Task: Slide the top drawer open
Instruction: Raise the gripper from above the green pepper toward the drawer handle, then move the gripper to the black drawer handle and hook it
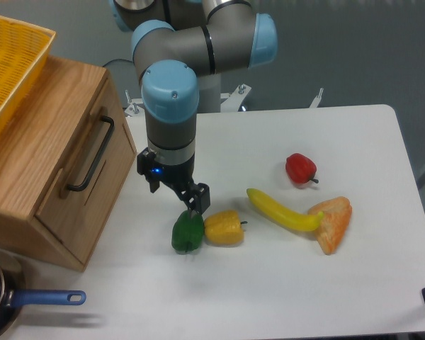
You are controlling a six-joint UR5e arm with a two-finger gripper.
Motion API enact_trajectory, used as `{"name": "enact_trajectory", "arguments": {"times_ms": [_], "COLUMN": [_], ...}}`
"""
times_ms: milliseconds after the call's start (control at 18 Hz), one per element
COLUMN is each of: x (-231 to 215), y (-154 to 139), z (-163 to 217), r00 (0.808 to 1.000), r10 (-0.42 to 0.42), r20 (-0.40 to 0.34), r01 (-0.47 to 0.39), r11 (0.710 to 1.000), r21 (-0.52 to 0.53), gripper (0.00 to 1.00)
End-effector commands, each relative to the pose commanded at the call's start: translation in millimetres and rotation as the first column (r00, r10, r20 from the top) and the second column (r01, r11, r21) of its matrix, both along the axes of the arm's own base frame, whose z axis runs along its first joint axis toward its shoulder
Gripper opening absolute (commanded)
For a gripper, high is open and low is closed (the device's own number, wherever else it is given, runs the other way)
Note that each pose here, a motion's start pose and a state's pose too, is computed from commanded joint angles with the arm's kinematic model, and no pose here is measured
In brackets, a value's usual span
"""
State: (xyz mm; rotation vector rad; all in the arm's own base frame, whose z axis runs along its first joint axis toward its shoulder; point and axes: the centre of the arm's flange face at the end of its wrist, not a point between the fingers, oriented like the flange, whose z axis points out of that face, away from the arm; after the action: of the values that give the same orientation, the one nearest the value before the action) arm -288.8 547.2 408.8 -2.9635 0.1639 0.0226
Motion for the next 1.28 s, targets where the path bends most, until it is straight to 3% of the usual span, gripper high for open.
{"name": "enact_trajectory", "arguments": {"times_ms": [167,389,722,1278], "x": [6,17,39,63], "y": [-4,-13,-7,-1], "z": [1,16,19,33], "r00": [0.998,0.997,0.981,0.981], "r10": [0.051,0.055,0.12,0.102], "r20": [0.029,0.046,0.155,0.167], "r01": [-0.051,-0.053,-0.119,-0.105], "r11": [0.999,0.998,0.993,0.994], "r21": [-0.02,-0.035,-0.017,0.006], "gripper": [1.0,1.0,1.0,1.0]}}
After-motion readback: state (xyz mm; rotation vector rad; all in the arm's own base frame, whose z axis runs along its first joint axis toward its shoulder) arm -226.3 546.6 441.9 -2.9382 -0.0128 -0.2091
